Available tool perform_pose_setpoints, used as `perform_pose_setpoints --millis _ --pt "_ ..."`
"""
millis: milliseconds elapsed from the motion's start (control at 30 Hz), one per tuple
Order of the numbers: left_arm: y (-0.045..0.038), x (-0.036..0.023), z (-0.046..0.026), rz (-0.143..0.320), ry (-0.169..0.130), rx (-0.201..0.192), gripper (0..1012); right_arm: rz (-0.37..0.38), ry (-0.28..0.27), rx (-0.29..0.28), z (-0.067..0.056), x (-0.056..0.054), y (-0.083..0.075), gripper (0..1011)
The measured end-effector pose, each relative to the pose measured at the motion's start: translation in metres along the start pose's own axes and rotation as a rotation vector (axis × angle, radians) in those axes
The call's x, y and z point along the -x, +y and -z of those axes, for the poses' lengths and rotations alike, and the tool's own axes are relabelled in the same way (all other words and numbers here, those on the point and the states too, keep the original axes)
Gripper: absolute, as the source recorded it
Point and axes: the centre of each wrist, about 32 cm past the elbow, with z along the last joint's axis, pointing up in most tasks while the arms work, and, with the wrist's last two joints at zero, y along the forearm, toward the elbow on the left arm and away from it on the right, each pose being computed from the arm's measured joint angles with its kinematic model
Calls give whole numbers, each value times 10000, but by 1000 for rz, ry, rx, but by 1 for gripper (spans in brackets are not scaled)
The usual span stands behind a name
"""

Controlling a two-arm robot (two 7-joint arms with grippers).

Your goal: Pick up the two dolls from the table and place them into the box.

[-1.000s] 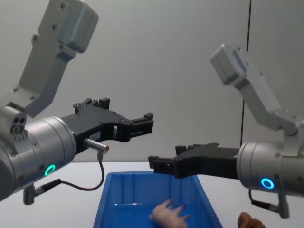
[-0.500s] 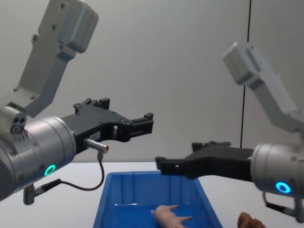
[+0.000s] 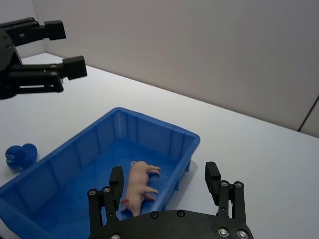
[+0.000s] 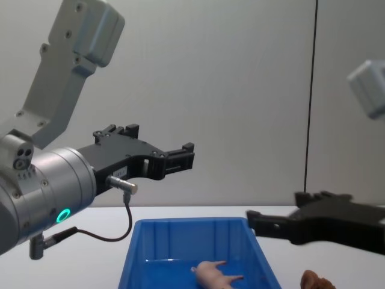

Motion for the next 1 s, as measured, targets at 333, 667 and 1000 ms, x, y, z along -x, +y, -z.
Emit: perform_pose_setpoints --millis 333,667,1000 --pt "0 0 0 0 0 0 1001 47 23 29 132 -36 -268 1001" --pt "0 0 0 0 0 0 1001 59 48 62 221 -55 -375 1001" --pt "0 0 0 0 0 0 1001 62 74 113 328 -77 -391 1001"
